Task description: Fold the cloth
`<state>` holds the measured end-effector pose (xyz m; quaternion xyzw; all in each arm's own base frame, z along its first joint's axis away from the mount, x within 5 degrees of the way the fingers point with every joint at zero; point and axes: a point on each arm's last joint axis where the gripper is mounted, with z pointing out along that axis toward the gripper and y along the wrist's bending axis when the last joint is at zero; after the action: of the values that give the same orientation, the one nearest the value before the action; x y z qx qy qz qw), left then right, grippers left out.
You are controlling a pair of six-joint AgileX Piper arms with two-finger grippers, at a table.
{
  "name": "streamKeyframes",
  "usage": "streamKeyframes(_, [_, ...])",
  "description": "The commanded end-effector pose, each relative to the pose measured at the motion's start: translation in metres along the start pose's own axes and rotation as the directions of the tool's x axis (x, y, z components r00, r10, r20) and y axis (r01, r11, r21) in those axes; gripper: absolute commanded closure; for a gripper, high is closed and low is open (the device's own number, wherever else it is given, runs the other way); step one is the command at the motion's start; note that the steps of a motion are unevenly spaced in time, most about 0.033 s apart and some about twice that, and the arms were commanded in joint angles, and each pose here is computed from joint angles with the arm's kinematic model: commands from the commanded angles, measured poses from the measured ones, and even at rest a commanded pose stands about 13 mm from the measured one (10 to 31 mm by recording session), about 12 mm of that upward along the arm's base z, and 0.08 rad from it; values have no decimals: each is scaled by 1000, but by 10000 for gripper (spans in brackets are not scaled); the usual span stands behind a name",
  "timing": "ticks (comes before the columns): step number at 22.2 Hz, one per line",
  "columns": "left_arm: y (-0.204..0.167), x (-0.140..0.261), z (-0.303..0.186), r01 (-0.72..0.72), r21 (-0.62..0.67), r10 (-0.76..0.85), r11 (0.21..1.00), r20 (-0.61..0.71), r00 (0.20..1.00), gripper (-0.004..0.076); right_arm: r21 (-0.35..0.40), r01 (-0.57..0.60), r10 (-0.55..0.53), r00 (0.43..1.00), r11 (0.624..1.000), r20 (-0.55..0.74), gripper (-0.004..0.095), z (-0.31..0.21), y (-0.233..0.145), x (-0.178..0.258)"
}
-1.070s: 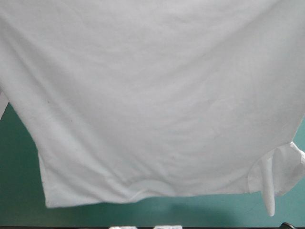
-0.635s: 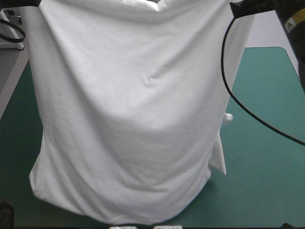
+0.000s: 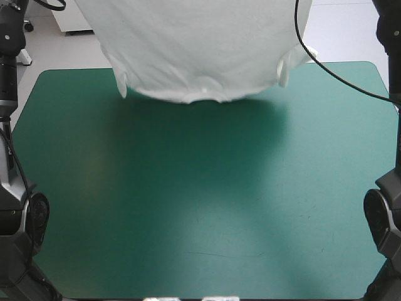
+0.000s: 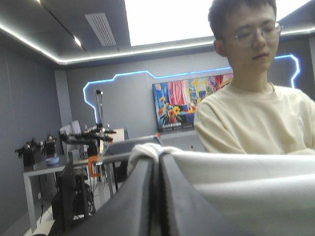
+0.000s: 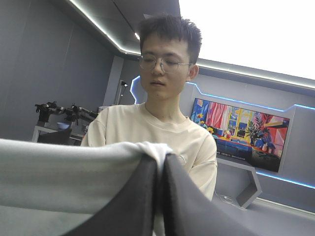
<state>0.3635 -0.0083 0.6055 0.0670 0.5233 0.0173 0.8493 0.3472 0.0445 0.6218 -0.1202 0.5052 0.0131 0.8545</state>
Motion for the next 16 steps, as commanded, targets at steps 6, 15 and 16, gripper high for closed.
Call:
streamKeyframes(6, [-22, 56, -6, 168, 160, -79, 973, -454, 888, 733, -114, -121, 77, 941, 986, -328, 925, -1, 10, 47])
streamKeyframes(15, [-47, 219, -55, 352, 94, -17, 931, -954, 299, 733, -121, -335, 94, 561, 934, -823, 924, -48, 42, 175])
streamKeyframes(16, [-48, 229, -62, 360, 84, -12, 929, -966, 258, 733, -108, -352, 93, 507, 930, -857, 925, -60, 46, 190])
